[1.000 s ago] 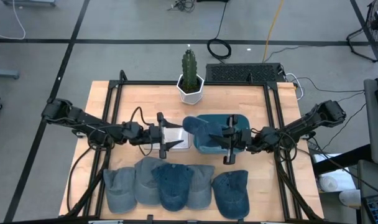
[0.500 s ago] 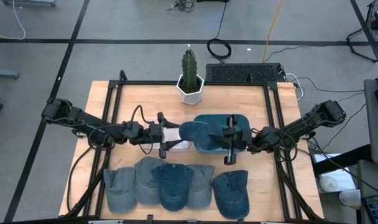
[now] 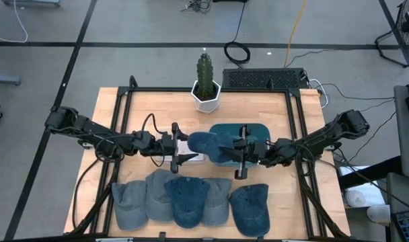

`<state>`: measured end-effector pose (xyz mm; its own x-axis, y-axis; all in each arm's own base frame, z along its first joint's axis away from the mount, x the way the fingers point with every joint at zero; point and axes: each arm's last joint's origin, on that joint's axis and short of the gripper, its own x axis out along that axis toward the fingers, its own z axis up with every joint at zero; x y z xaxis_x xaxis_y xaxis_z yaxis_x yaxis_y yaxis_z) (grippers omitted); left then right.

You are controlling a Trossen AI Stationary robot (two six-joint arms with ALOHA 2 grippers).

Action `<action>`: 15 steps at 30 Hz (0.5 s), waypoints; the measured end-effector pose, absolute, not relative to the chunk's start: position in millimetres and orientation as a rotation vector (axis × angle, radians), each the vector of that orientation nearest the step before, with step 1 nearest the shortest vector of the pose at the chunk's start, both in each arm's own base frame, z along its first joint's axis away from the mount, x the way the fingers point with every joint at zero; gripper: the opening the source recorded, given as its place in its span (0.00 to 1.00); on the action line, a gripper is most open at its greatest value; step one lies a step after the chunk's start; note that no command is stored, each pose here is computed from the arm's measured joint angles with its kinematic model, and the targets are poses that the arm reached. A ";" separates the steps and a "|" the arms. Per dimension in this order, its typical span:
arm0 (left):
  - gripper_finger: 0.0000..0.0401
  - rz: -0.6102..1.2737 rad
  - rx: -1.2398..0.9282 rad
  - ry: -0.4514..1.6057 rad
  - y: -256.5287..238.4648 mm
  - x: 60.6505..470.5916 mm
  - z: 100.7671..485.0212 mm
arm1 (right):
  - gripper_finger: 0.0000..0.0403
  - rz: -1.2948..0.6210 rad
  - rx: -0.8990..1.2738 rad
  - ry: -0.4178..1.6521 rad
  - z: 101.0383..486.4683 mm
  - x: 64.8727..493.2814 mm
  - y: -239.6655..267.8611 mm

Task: Pick & Place hat
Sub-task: Put the right blue cap into the transparent bin

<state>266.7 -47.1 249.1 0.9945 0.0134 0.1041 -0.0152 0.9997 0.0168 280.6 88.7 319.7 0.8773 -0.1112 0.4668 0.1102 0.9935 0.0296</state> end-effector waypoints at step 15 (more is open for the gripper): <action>0.70 0.015 0.018 -0.100 -47.0 266.8 248.7 | 0.00 -0.144 -0.031 -0.483 319.1 290.7 84.7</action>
